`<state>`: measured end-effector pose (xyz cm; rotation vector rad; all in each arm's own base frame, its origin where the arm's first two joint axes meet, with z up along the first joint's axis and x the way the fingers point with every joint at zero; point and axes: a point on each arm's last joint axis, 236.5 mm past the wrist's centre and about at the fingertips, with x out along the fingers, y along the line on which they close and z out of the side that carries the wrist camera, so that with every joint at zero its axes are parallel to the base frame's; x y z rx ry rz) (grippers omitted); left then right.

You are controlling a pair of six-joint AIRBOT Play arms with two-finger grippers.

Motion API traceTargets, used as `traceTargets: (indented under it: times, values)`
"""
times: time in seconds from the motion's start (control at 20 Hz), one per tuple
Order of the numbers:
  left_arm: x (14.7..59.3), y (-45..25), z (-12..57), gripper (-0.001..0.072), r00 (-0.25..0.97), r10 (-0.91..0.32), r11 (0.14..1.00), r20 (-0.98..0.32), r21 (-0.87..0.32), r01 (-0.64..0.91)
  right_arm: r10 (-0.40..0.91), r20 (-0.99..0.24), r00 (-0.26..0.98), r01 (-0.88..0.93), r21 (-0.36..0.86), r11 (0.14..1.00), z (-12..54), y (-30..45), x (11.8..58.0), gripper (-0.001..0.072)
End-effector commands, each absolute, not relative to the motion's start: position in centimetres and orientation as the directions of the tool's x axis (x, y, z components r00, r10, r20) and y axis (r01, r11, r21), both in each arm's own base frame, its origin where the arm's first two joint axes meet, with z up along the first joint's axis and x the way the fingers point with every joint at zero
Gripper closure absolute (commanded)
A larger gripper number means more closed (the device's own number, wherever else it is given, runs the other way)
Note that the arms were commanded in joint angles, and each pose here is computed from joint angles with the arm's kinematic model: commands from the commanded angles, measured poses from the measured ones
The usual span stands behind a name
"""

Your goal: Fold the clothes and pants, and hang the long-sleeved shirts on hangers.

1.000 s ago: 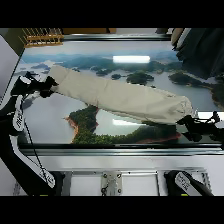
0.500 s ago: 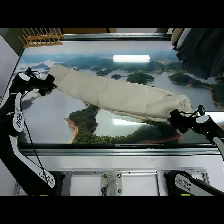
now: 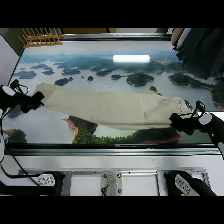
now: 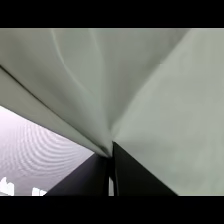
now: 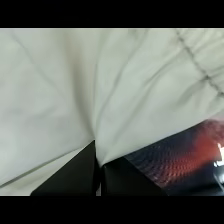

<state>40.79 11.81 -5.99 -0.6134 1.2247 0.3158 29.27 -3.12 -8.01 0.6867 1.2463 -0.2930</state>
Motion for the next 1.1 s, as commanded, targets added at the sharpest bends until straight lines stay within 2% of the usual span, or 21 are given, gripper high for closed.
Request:
traceTargets:
  times: [0.0,0.1,0.3,0.35,0.4,0.45,0.5,0.6,0.7,0.75,0.8,0.85,0.95,1.05]
  values:
    - [33.0,10.9,-6.7,0.0703,0.235,-0.076,0.836,-0.969,-0.190,-0.515,0.177,-0.975,0.138,0.479,0.222,0.849,-7.2,-2.3,24.1,0.0698]
    - [30.2,10.2,-7.4,0.0703,0.217,-0.082,0.827,-0.973,-0.188,-0.530,0.188,-0.975,0.119,0.474,0.222,0.852,-6.9,-2.0,23.4,0.0696]
    - [27.4,10.5,-7.5,0.0698,0.247,-0.053,0.799,-0.968,-0.190,-0.571,0.192,-0.975,0.114,0.475,0.223,0.851,-6.9,-1.9,23.3,0.0687]
    - [27.1,10.7,-7.2,0.0455,0.258,-0.045,0.796,-0.965,-0.191,-0.574,0.192,-0.975,0.115,0.475,0.224,0.851,-6.9,-1.9,23.3,0.0645]
    - [27.1,10.9,-6.5,0.0098,0.275,-0.035,0.794,-0.961,-0.194,-0.576,0.202,-0.972,0.119,0.478,0.235,0.846,-6.7,-1.7,23.4,0.0391]
    - [27.2,11.3,-5.3,0.0032,0.301,-0.019,0.794,-0.953,-0.197,-0.575,0.218,-0.968,0.127,0.471,0.252,0.845,-6.3,-1.3,23.7,0.0087]
    - [27.6,11.6,-3.8,0.0030,0.335,0.001,0.798,-0.942,-0.202,-0.568,0.229,-0.964,0.132,0.443,0.264,0.857,-5.6,-1.2,24.1,0.0022]
    - [28.5,11.7,-0.4,0.0031,0.414,0.034,0.806,-0.910,-0.220,-0.549,0.229,-0.962,0.152,0.377,0.270,0.886,-2.9,-1.5,25.2,0.0022]
    - [29.0,11.0,2.6,0.0038,0.487,0.038,0.810,-0.872,-0.259,-0.527,0.200,-0.952,0.232,0.348,0.273,0.897,0.7,-3.3,27.4,0.0022]
    - [29.1,10.4,3.5,0.0231,0.515,0.032,0.813,-0.857,-0.277,-0.512,0.174,-0.943,0.284,0.342,0.269,0.900,2.4,-4.8,28.6,0.0022]
    - [29.3,9.5,4.4,0.0546,0.541,0.023,0.824,-0.841,-0.291,-0.487,0.147,-0.935,0.322,0.344,0.260,0.902,3.7,-6.5,29.4,0.0022]
    - [29.6,8.3,5.2,0.0703,0.564,0.007,0.838,-0.826,-0.303,-0.454,0.122,-0.930,0.346,0.362,0.253,0.897,4.6,-8.3,29.9,0.0022]
    - [30.1,5.5,6.0,0.0704,0.583,-0.039,0.875,-0.812,-0.309,-0.373,0.088,-0.933,0.348,0.424,0.241,0.873,4.3,-12.8,30.0,0.0022]
    - [30.5,1.5,6.0,0.0704,0.571,-0.115,0.900,-0.813,-0.329,-0.287,0.116,-0.940,0.322,0.473,0.266,0.840,2.2,-16.1,29.4,-0.0004]
